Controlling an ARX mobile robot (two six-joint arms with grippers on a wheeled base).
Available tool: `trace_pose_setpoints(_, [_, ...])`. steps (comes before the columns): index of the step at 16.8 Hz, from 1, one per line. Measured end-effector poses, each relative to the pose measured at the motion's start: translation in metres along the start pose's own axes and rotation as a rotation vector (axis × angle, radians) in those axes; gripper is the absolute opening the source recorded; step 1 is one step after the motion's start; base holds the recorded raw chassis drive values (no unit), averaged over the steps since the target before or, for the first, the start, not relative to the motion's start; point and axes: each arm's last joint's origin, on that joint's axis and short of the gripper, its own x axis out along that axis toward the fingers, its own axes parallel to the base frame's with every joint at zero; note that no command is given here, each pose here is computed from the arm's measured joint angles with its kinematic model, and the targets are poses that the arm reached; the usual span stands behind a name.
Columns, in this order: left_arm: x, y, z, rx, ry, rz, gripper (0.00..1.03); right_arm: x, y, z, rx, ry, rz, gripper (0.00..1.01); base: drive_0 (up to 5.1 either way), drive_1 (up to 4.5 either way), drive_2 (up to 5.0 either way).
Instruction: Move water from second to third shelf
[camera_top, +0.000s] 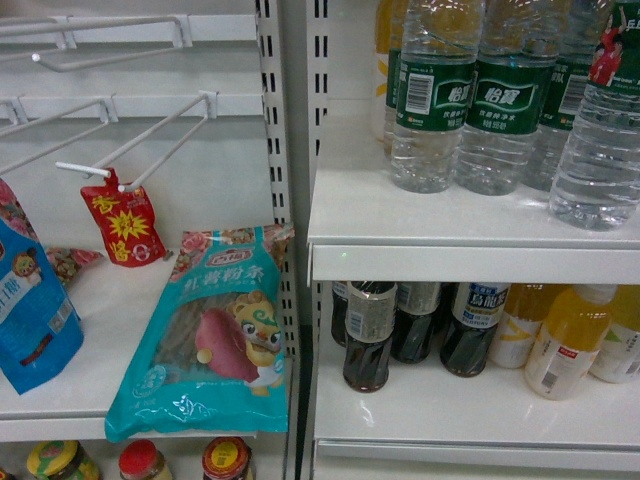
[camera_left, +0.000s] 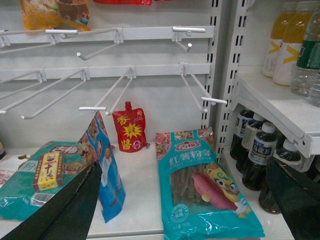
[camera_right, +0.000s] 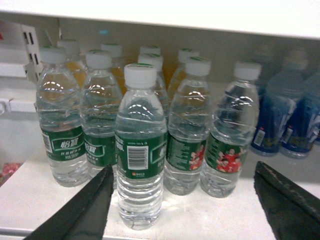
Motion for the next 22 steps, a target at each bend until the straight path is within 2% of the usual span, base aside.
trace_pose_setpoints(1, [0.0, 0.0, 0.0, 0.0, 0.0, 0.0, 0.98, -0.019, 0.001, -0.008, 0.041, -0.025, -0.061, 0.78, 0.0, 0.0, 0.0])
trace_pose_setpoints(2, [0.0, 0.0, 0.0, 0.0, 0.0, 0.0, 0.98, -0.037, 0.003, -0.023, 0.065, -0.001, -0.067, 0.65, 0.0, 0.0, 0.0])
trace_pose_setpoints(4, [0.0, 0.0, 0.0, 0.0, 0.0, 0.0, 0.98, -0.06, 0.007, -0.04, 0.082, -0.004, -0.071, 0.41, 0.0, 0.0, 0.0])
trace_pose_setpoints(5, [0.0, 0.0, 0.0, 0.0, 0.0, 0.0, 0.98, -0.064, 0.007, -0.046, 0.081, -0.058, -0.074, 0.28, 0.0, 0.0, 0.0])
trace_pose_setpoints(6, [0.0, 0.0, 0.0, 0.0, 0.0, 0.0, 0.98, -0.065, 0.008, -0.054, 0.083, -0.049, -0.074, 0.15, 0.0, 0.0, 0.0])
trace_pose_setpoints(7, [0.0, 0.0, 0.0, 0.0, 0.0, 0.0, 0.98, -0.068, 0.01, -0.069, 0.084, -0.011, -0.071, 0.02, 0.0, 0.0, 0.0])
trace_pose_setpoints(8, [0.0, 0.0, 0.0, 0.0, 0.0, 0.0, 0.98, -0.072, 0.011, -0.077, 0.088, -0.002, -0.071, 0.02, 0.0, 0.0, 0.0])
trace_pose_setpoints(10, [0.0, 0.0, 0.0, 0.0, 0.0, 0.0, 0.98, -0.079, 0.012, -0.079, 0.088, -0.04, -0.073, 0.02, 0.0, 0.0, 0.0])
trace_pose_setpoints(13, [0.0, 0.0, 0.0, 0.0, 0.0, 0.0, 0.98, -0.086, 0.014, -0.093, 0.088, -0.015, -0.072, 0.02, 0.0, 0.0, 0.0])
trace_pose_setpoints(22, [0.0, 0.0, 0.0, 0.0, 0.0, 0.0, 0.98, -0.098, 0.016, -0.104, 0.088, -0.036, -0.073, 0.02, 0.0, 0.0, 0.0])
